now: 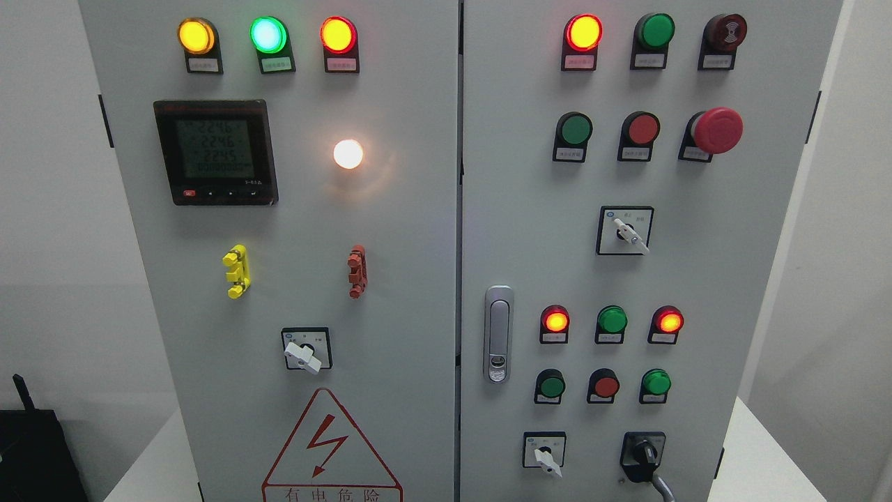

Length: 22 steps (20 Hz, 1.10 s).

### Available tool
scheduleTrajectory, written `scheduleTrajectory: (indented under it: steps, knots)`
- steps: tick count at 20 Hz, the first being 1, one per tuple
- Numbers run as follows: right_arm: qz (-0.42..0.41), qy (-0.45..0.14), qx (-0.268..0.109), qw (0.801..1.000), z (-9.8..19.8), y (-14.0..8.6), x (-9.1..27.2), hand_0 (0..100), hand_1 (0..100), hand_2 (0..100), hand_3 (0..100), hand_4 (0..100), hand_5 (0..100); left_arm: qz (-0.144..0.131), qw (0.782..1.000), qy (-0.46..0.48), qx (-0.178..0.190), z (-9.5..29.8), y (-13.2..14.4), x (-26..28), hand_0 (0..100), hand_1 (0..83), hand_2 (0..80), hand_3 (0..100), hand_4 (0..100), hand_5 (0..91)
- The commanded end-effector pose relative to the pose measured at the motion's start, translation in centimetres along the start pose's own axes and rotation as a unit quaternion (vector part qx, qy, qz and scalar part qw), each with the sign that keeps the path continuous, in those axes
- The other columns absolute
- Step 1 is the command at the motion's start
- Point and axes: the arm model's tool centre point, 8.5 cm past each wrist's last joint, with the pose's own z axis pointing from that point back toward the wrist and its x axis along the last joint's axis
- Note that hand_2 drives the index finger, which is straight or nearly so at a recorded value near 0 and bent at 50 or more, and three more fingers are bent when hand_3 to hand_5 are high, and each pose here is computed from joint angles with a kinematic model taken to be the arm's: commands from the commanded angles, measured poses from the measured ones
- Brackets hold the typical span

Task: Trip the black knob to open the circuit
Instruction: 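Raise the right hand up to the black rotary knob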

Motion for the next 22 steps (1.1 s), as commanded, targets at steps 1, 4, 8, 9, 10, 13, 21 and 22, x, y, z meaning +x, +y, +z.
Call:
scheduleTrajectory:
  steps: [1, 4, 8, 9, 10, 13, 21, 22]
  knots:
    - [0.0, -0.026, 0.001, 1.0, -0.7, 0.2, 1.5, 0, 0, 0, 100, 100, 100, 0.002, 1.0, -0.003, 0.0, 0.0, 0.0, 0.2, 12, 38.9, 0.0, 0, 0, 0.0]
    - [0.0, -0.027, 0.004, 1.0, -0.7, 0.5, 1.5, 0, 0, 0, 100, 100, 100, 0.002, 1.0, -0.003, 0.0, 0.0, 0.0, 0.2, 12, 38.9, 0.0, 0, 0, 0.0]
    - [0.0, -0.027, 0.008, 1.0, -0.7, 0.8, 1.5, 0, 0, 1, 100, 100, 100, 0.002, 1.0, -0.003, 0.0, 0.0, 0.0, 0.2, 12, 38.9, 0.0, 0, 0, 0.0]
    - [-0.001, -0.027, 0.007, 1.0, -0.7, 0.8, 1.5, 0, 0, 1, 100, 100, 100, 0.002, 1.0, -0.003, 0.0, 0.0, 0.0, 0.2, 12, 38.9, 0.0, 0, 0, 0.0]
    - [-0.001, -0.027, 0.008, 1.0, -0.7, 0.9, 1.5, 0, 0, 1, 100, 100, 100, 0.002, 1.0, -0.003, 0.0, 0.0, 0.0, 0.2, 12, 38.9, 0.0, 0, 0, 0.0]
    - [-0.002, -0.027, 0.009, 1.0, -0.7, 0.9, 1.5, 0, 0, 1, 100, 100, 100, 0.002, 1.0, -0.002, 0.0, 0.0, 0.0, 0.2, 12, 38.9, 0.0, 0, 0, 0.0]
    - [-0.005, -0.029, 0.015, 0.999, -0.8, 1.4, 1.6, 0, 0, 1, 100, 100, 100, 0.002, 1.0, -0.003, 0.0, 0.0, 0.0, 0.2, 12, 38.9, 0.0, 0, 0, 0.0]
    - [-0.005, -0.029, 0.015, 0.999, -0.9, 1.5, 1.7, 0, 0, 1, 100, 100, 100, 0.002, 1.0, -0.003, 0.0, 0.0, 0.0, 0.2, 12, 38.9, 0.0, 0, 0, 0.0]
